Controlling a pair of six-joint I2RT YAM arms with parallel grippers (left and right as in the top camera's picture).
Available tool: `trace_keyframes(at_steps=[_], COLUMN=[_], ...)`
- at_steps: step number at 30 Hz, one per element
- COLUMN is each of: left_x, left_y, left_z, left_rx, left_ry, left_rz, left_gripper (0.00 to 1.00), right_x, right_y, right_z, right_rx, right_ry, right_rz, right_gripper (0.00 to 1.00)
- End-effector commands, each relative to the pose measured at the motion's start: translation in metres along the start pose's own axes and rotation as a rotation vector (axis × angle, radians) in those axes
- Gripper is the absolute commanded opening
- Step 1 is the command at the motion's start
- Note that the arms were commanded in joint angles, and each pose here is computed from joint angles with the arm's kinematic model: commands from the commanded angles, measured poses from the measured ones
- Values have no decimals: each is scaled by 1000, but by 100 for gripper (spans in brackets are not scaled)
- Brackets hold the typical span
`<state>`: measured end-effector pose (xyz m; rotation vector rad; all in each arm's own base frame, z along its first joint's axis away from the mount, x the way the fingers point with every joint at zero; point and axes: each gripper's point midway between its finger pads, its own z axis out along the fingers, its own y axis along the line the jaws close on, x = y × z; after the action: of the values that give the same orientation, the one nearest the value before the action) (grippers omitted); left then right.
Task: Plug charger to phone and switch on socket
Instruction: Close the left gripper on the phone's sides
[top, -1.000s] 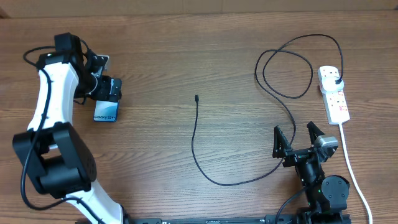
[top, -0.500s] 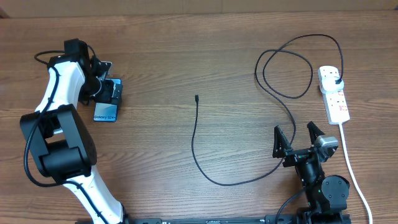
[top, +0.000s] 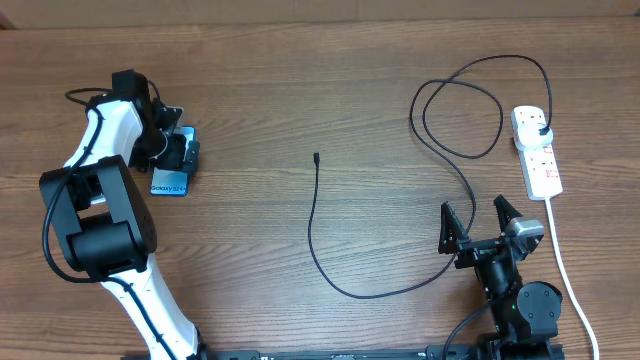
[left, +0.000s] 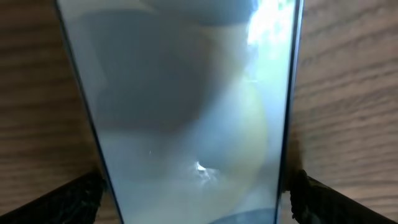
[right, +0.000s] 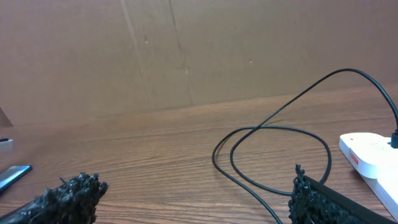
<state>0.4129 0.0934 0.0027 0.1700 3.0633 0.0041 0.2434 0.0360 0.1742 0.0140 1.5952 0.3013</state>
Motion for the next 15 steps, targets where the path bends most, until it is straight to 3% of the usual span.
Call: trace_keyframes(at_steps=[1,15], left_x=[-11,-15], left_y=[-1,-8], left_z=[3,10], left_rx=[12,36], left_ry=[-29,-59], left_rz=[-1,8], left_gripper=[98,90], right_x=[3,3], right_y=[0,0], right_z=[0,0], right_rx=[0,0], right_ry=[-1,-1], right_rz=[-1,-1], right_gripper=[100,100])
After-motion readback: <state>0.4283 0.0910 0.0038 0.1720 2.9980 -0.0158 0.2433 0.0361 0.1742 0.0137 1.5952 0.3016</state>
